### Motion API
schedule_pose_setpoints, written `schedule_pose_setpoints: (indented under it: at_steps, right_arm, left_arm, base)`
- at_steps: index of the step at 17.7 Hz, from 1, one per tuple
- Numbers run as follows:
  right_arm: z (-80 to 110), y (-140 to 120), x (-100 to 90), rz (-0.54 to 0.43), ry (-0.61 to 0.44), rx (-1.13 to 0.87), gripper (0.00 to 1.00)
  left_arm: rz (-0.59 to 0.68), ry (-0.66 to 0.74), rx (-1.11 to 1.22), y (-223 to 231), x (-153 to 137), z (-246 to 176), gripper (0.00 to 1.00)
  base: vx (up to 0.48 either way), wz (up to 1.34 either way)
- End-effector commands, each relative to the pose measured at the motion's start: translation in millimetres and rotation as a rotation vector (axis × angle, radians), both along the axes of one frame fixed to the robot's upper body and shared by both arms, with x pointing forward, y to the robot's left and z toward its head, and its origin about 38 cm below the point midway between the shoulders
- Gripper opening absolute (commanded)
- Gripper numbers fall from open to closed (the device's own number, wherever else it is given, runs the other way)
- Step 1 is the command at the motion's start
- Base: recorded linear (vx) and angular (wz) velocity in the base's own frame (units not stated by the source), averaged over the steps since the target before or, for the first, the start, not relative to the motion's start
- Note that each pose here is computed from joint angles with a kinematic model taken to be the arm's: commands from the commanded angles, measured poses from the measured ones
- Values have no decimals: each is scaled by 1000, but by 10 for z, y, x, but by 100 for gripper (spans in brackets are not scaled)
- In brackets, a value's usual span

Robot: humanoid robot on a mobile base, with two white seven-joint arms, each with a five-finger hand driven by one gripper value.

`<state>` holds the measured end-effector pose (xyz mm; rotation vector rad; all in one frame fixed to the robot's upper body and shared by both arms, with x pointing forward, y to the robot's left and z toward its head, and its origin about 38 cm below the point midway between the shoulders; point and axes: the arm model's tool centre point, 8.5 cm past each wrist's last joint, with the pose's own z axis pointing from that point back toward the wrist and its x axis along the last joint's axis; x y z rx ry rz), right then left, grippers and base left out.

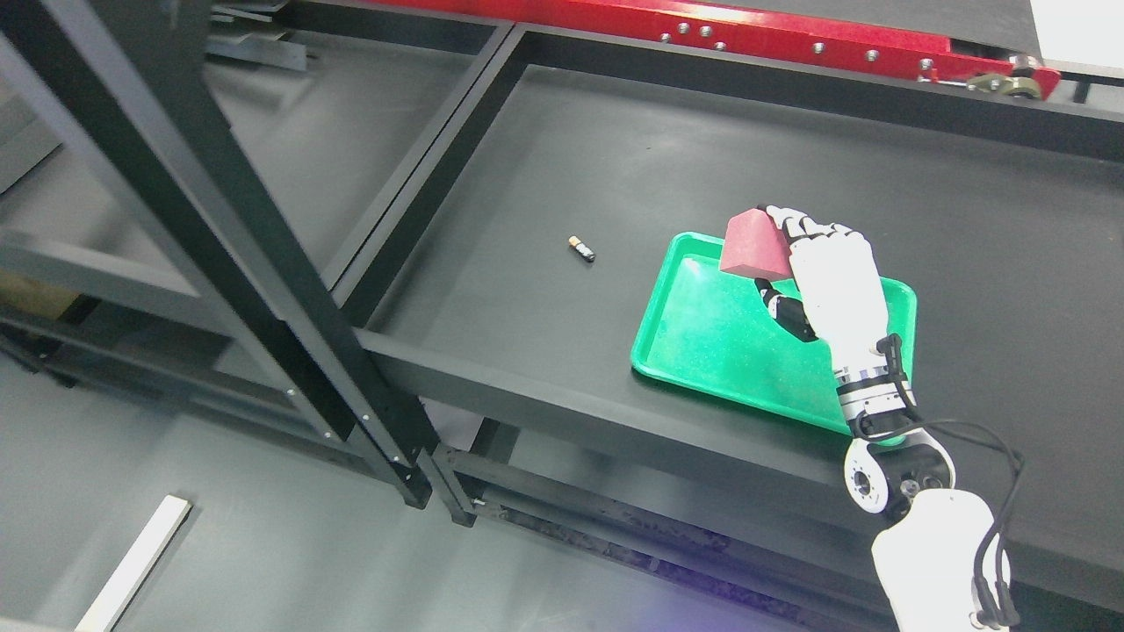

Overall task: Pick pink block from left shelf to tray
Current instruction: 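Lift the pink block up out of the green tray, then turn and drive toward the blue tray holding the block in the right hand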

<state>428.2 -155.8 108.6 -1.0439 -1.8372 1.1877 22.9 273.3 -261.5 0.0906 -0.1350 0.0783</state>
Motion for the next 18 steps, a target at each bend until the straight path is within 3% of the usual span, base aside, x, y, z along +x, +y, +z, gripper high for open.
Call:
schedule_pose_setpoints:
  at_steps: [1, 18]
  right_arm:
    - [70, -92, -140, -13, -32, 1, 0]
    - [-25, -193, -370, -39, -15, 32, 0]
  left_arm:
    - [-2, -11, 18, 113, 70, 14, 100]
    - [-2, -13, 18, 112, 79, 15, 100]
  base:
    - [-121, 216]
    - [-135, 658]
